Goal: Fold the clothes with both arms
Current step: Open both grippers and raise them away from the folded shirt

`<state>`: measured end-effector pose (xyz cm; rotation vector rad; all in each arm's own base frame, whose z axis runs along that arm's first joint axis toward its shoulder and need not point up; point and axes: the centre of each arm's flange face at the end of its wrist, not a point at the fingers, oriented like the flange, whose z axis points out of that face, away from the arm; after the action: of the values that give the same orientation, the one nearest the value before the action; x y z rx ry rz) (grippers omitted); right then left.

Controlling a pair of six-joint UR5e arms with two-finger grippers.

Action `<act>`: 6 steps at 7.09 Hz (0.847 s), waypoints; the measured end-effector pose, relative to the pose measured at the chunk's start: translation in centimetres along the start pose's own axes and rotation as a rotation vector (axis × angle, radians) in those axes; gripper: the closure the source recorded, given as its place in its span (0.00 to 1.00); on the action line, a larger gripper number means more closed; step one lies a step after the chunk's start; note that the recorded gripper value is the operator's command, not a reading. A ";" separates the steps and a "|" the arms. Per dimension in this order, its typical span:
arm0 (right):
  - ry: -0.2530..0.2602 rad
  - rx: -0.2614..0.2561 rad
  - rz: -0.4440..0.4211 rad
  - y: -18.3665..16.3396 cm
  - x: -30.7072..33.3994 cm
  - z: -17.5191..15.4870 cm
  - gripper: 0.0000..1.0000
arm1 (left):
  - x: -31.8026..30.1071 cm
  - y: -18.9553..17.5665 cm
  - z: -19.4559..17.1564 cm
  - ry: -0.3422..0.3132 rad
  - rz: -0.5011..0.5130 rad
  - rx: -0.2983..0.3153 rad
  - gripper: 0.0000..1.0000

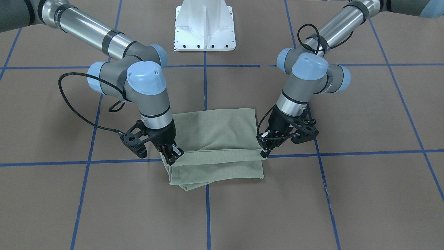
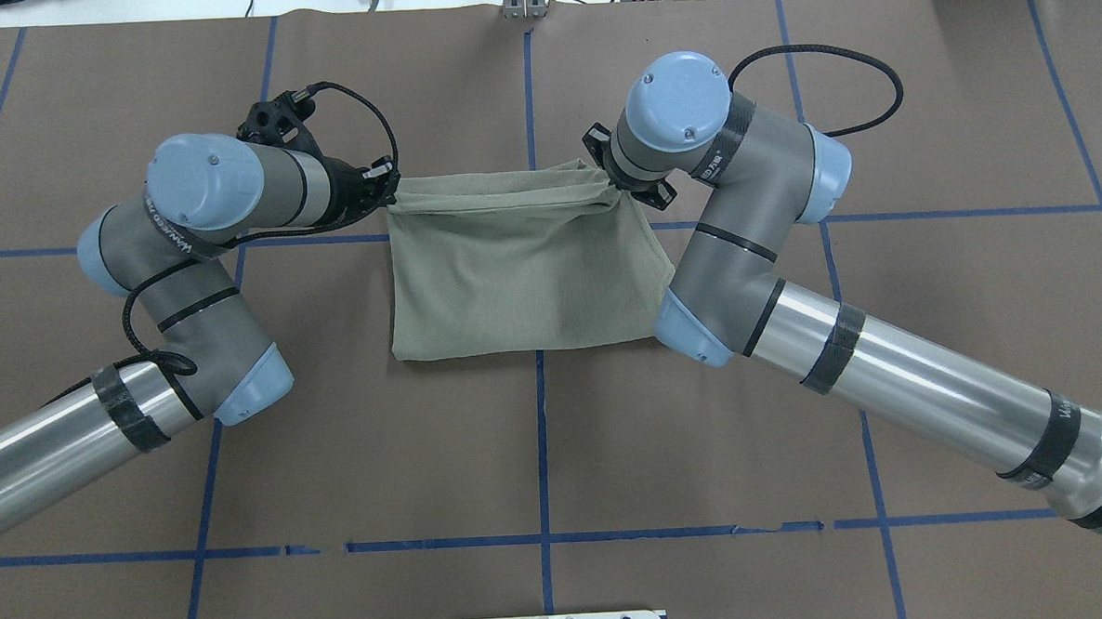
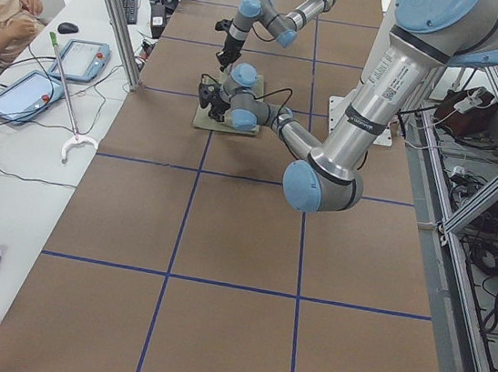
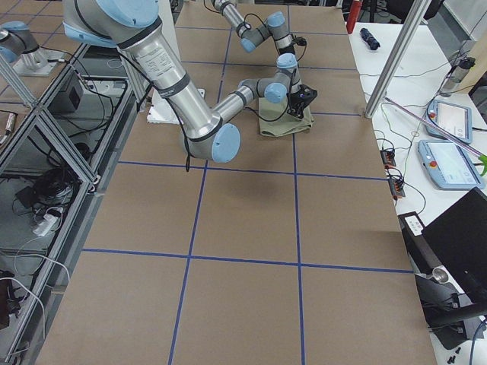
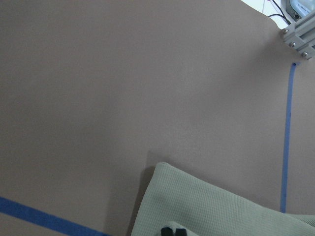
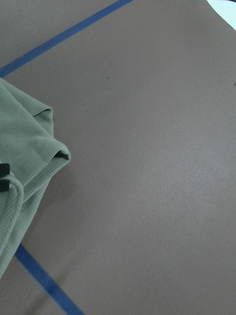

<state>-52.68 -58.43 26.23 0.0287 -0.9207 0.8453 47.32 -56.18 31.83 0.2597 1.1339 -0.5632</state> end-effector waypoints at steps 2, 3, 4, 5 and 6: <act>-0.018 0.005 -0.111 -2.7 0.4 2.4 0.00 | -0.5 -2.4 1.7 -0.014 0.090 0.048 0.35; -0.014 0.017 -0.211 -4.5 0.5 2.6 0.00 | -0.7 -3.6 1.7 -0.020 0.128 0.065 0.35; -0.006 0.030 -0.269 -7.0 0.7 2.6 0.00 | -1.0 -4.5 1.7 -0.026 0.156 0.076 0.36; 0.011 0.032 -0.318 -10.3 1.5 2.4 0.00 | -1.4 -5.7 1.4 -0.032 0.198 0.087 0.37; 0.029 0.008 -0.358 -13.8 3.0 2.0 0.00 | -1.9 -7.3 0.8 -0.039 0.262 0.087 0.37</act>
<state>-44.06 -66.77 34.04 0.1820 -0.8524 0.5155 43.31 -62.08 34.53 0.4628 1.0194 -0.3836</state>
